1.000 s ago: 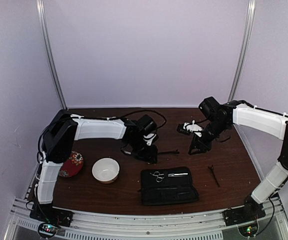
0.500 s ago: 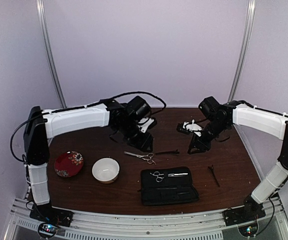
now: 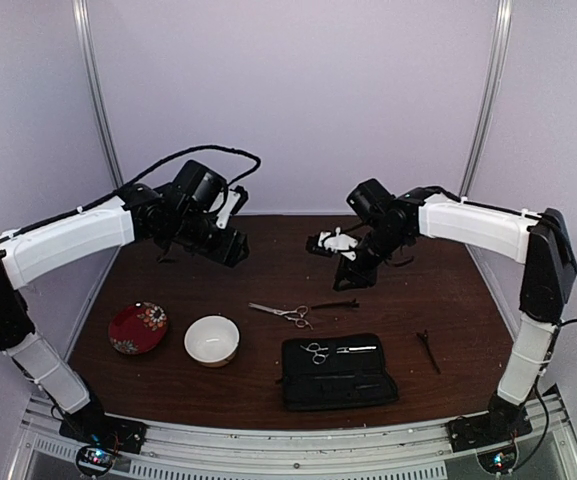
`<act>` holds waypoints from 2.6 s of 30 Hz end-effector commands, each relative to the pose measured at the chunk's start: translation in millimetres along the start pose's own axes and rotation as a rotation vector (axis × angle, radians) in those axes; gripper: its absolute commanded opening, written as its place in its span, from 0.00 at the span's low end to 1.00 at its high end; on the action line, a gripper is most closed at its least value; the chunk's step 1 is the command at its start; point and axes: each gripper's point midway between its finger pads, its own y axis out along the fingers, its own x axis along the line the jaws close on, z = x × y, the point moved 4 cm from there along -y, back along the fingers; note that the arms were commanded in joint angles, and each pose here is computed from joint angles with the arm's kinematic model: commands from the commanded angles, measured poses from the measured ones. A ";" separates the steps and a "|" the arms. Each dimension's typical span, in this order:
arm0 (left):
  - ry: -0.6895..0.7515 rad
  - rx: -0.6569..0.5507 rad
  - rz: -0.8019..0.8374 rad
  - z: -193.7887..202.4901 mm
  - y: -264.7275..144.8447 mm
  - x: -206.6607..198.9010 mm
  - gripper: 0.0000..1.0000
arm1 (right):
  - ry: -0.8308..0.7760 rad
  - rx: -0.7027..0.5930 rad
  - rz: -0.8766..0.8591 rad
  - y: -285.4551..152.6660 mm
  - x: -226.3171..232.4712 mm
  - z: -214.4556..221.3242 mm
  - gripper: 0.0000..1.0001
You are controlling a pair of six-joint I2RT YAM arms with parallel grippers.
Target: Sort the hair-cutting tools
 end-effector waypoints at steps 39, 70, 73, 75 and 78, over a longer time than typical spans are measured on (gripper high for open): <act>-0.002 -0.203 0.029 -36.4 -47.4 19.1 0.66 | 0.000 0.288 -0.015 151.8 14.4 -16.4 0.24; 0.000 -0.196 0.034 -34.9 -45.3 18.9 0.65 | -0.092 0.322 0.075 73.2 19.3 -24.9 0.12; 0.004 -0.196 0.031 -34.8 -44.2 19.1 0.65 | -0.091 0.304 0.090 55.3 21.2 -27.0 0.12; 0.006 -0.196 0.032 -35.4 -43.9 18.9 0.65 | -0.093 0.309 0.090 46.5 24.8 -21.8 0.12; 0.010 -0.192 0.041 -35.1 -42.6 17.6 0.65 | -0.095 0.317 0.086 39.4 31.0 -8.5 0.12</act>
